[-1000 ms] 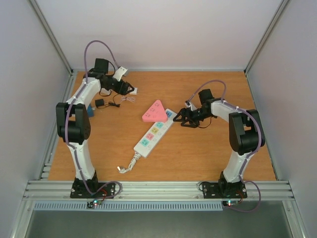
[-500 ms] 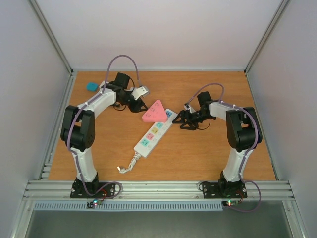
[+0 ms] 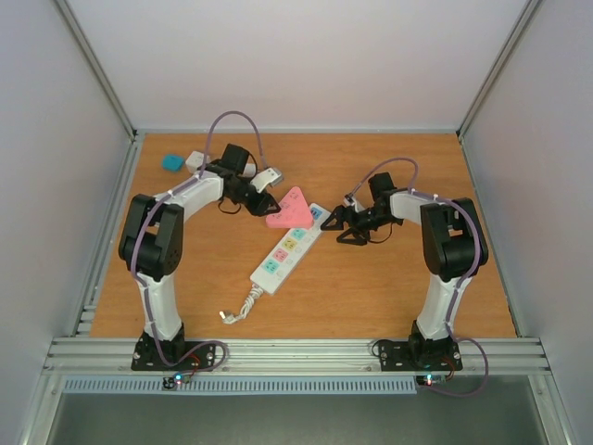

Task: Pull the plug off the socket

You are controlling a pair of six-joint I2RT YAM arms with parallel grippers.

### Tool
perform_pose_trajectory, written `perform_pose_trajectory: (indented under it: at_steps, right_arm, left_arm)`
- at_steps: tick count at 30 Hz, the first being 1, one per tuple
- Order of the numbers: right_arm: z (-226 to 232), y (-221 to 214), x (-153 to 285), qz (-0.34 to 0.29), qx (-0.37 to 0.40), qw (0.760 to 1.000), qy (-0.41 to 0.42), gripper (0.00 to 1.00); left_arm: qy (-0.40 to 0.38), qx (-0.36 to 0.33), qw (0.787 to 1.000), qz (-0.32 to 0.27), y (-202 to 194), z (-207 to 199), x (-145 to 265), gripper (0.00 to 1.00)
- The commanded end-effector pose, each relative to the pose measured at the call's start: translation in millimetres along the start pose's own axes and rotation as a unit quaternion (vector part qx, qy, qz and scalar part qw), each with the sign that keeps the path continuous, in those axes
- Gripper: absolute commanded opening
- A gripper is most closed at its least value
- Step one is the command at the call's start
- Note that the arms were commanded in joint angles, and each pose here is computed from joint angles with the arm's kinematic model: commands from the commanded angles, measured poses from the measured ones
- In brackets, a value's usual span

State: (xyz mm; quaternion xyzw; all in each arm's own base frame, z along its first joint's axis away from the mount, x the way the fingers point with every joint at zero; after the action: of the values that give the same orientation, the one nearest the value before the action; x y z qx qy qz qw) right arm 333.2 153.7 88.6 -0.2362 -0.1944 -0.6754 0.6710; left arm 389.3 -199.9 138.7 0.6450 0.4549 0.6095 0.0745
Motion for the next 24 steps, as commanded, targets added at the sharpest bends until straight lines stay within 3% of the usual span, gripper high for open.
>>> perform_pose_trajectory:
  at_steps: [1,15,24]
  right_arm:
    - [-5.6,-1.2,-8.5,0.012,-0.018,1.000,0.015,0.92]
    - [-4.5,15.1,-21.6,0.003,-0.028,0.999,0.036,0.89]
    - [-1.2,37.4,-28.3,-0.012,-0.033,0.998,0.047,0.64]
  left_arm:
    - [-0.005,0.026,1.000,0.012,-14.5,5.6,-17.1,0.34]
    - [-0.017,0.086,0.995,0.038,-41.9,4.0,-33.0,0.31]
    - [-0.026,0.114,0.993,0.027,-48.4,-2.5,-33.9,0.30]
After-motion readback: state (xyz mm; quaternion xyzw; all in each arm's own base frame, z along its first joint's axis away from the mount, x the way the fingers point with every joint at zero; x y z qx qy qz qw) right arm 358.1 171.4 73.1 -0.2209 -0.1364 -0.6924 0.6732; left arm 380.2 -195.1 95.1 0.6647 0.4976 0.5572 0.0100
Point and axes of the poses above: each gripper's point midway between its finger pads, its own x axis back along the fingers, its own z axis along the line the jaws close on, y = z × x, the point moved 6 cm from there along x, back along the fingers, and after that the axes turned 4 degrees about -x, right-handed, at the moved point
